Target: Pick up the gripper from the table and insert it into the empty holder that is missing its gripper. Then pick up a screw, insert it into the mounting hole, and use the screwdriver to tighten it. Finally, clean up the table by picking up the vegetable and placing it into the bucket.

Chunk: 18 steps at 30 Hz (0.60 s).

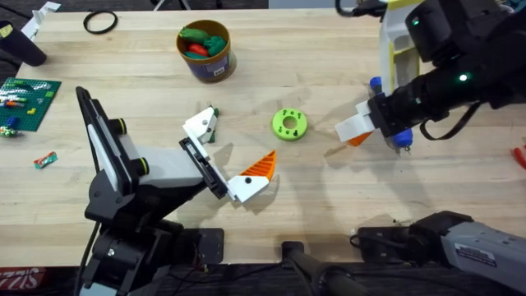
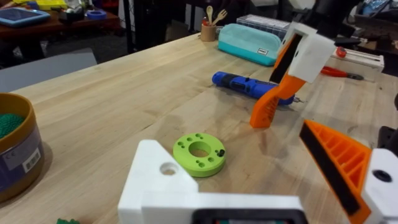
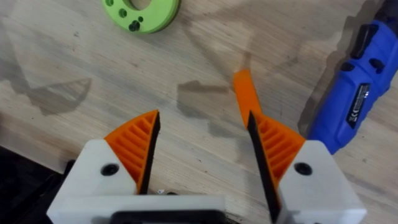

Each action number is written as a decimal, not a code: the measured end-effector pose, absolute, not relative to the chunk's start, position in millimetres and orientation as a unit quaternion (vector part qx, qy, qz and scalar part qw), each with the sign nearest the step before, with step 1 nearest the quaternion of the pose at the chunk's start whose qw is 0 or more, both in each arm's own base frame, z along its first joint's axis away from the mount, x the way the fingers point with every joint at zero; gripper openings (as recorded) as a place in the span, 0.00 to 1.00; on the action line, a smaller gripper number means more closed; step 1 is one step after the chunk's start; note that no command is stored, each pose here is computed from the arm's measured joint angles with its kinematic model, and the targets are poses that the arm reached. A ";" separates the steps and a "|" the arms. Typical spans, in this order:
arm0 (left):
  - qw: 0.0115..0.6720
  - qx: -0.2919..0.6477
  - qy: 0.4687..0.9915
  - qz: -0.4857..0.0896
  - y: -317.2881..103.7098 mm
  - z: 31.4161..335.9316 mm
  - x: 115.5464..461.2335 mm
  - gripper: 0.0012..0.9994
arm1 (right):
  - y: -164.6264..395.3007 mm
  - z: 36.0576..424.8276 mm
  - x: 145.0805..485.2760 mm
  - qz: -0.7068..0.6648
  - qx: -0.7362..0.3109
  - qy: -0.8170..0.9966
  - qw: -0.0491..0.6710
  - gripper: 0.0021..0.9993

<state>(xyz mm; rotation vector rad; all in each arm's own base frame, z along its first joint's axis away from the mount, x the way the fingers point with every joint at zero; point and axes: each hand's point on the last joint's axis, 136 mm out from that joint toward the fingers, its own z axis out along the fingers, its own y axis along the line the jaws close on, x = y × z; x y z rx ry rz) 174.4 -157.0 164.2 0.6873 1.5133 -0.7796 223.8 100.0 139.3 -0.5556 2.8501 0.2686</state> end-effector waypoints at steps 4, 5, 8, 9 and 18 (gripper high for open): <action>0.606 0.297 0.656 -0.338 -157.2 165.0 174.2 0.99 | 103.6 136.1 224.3 0.091 -0.196 0.970 0.108 0.86; 0.607 0.295 0.657 -0.336 -156.5 164.9 175.2 0.99 | 106.7 135.3 227.2 0.092 -0.200 0.969 0.111 0.86; 0.609 0.290 0.660 -0.331 -154.8 164.5 177.4 0.99 | 111.9 136.9 234.5 0.095 -0.205 0.966 0.124 0.86; 0.610 0.288 0.661 -0.329 -154.3 164.4 178.0 0.99 | 112.8 139.8 237.5 0.095 -0.206 0.965 0.131 0.86; 0.613 0.283 0.663 -0.324 -152.5 164.5 180.2 0.99 | 101.5 179.1 242.8 0.053 -0.270 0.943 0.185 0.86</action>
